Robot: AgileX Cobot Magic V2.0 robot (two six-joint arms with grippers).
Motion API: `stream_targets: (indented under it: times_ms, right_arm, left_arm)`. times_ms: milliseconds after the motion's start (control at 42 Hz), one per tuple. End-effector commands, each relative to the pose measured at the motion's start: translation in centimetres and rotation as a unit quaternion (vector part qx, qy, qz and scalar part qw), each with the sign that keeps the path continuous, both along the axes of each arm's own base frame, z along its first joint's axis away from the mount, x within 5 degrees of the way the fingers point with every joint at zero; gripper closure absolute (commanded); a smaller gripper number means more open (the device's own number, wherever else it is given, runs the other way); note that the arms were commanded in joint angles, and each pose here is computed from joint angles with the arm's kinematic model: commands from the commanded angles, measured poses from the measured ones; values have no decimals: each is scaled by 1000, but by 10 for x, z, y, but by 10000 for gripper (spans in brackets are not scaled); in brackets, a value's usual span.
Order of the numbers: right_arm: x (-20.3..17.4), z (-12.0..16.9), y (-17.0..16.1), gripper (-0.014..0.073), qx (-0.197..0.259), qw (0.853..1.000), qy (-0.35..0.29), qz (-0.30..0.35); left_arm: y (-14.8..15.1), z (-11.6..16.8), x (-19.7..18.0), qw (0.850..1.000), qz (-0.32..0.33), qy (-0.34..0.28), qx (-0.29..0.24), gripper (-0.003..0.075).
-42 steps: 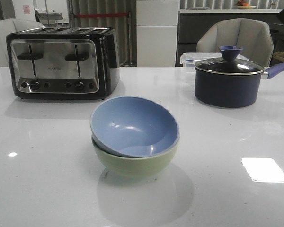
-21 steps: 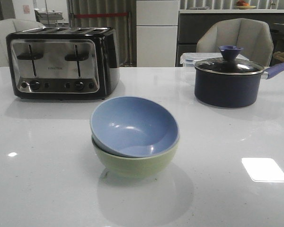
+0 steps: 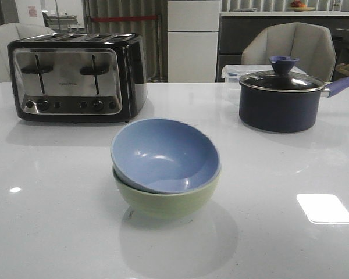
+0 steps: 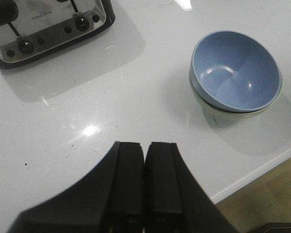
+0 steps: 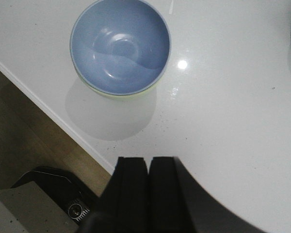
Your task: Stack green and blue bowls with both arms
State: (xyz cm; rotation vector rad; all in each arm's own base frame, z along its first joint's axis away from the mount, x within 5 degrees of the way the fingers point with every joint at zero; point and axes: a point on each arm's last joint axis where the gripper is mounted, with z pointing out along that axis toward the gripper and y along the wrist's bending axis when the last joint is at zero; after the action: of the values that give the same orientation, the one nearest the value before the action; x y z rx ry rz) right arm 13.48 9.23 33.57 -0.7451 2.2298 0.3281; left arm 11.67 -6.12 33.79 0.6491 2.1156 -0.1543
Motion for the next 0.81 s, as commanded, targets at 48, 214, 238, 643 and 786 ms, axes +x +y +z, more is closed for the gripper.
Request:
stream_targets:
  times_ms: [48,214,238,643,786]
  right_arm:
    - [3,14,0,541,22,999,-42,-6]
    - [3,14,0,541,22,999,-42,-6]
    - [3,14,0,541,22,999,-42,-6]
    - [3,14,0,541,22,999,-41,-6]
    - [3,14,0,541,22,999,-41,-6]
  left_arm:
    - [-3,14,2,999,-5,-42,-30,627]
    - [-2,14,1,998,-5,-45,-32,627]
    - [-1,16,-1,998,-5,-48,-34,627]
    - [47,-18,-46,950,136,-237,-150,627]
    - [55,-49,-63,925,168,-300,-160,627]
